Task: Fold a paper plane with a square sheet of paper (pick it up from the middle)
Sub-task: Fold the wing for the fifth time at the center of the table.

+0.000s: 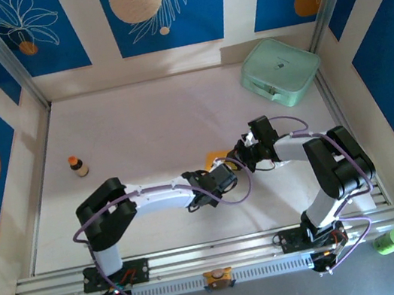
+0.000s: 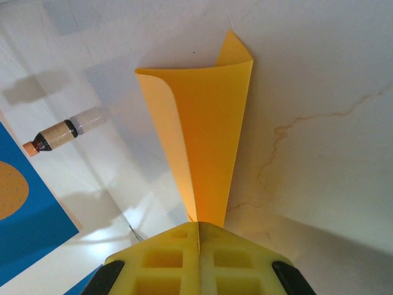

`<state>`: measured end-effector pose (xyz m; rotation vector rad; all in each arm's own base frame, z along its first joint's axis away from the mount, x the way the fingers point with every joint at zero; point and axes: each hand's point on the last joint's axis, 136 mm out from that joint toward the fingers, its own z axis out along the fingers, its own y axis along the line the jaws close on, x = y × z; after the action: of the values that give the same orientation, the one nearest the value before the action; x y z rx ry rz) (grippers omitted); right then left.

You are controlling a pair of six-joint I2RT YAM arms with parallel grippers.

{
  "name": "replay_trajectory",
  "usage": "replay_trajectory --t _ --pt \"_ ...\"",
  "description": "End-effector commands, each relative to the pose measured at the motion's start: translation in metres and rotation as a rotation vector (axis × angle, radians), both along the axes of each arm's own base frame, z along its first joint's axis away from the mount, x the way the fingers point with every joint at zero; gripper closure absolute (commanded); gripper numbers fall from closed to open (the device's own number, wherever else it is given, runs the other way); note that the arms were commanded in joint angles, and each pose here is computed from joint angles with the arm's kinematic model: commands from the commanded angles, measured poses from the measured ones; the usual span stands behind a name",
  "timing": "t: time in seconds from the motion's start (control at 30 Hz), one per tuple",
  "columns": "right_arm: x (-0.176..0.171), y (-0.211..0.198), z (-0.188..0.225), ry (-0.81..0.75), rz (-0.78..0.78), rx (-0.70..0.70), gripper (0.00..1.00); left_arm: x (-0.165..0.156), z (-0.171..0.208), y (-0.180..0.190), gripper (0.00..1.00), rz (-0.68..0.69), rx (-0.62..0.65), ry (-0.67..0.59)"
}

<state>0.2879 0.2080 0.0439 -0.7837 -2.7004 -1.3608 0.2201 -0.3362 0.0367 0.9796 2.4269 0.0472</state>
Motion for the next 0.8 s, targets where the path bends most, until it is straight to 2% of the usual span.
replay_trajectory --t 0.0,0.07,0.2,0.37,0.43,0.57,0.77 --pt "-0.004 -0.002 0.001 0.013 -0.009 0.004 1.00 -0.002 0.006 0.001 0.85 0.003 -0.014 -0.009" --pt "-0.004 -0.003 0.001 0.012 -0.012 0.003 1.00 -0.002 0.006 0.000 0.89 0.003 -0.014 -0.007" --pt "-0.003 -0.002 0.004 0.002 -0.008 0.005 0.97 -0.002 0.004 0.000 0.91 0.005 -0.019 -0.002" --pt "-0.003 -0.011 0.011 -0.038 -0.007 -0.035 0.79 -0.004 -0.001 -0.001 0.92 0.025 -0.059 0.045" --pt "-0.002 -0.019 0.014 -0.053 -0.014 -0.065 0.74 -0.004 -0.004 -0.001 0.90 0.036 -0.079 0.070" --pt "-0.004 -0.035 0.018 -0.061 -0.040 -0.101 0.70 -0.005 -0.007 -0.003 0.87 0.038 -0.127 0.119" --pt "-0.007 -0.047 0.020 -0.064 -0.071 -0.097 0.68 -0.006 -0.010 -0.006 0.83 0.039 -0.165 0.171"
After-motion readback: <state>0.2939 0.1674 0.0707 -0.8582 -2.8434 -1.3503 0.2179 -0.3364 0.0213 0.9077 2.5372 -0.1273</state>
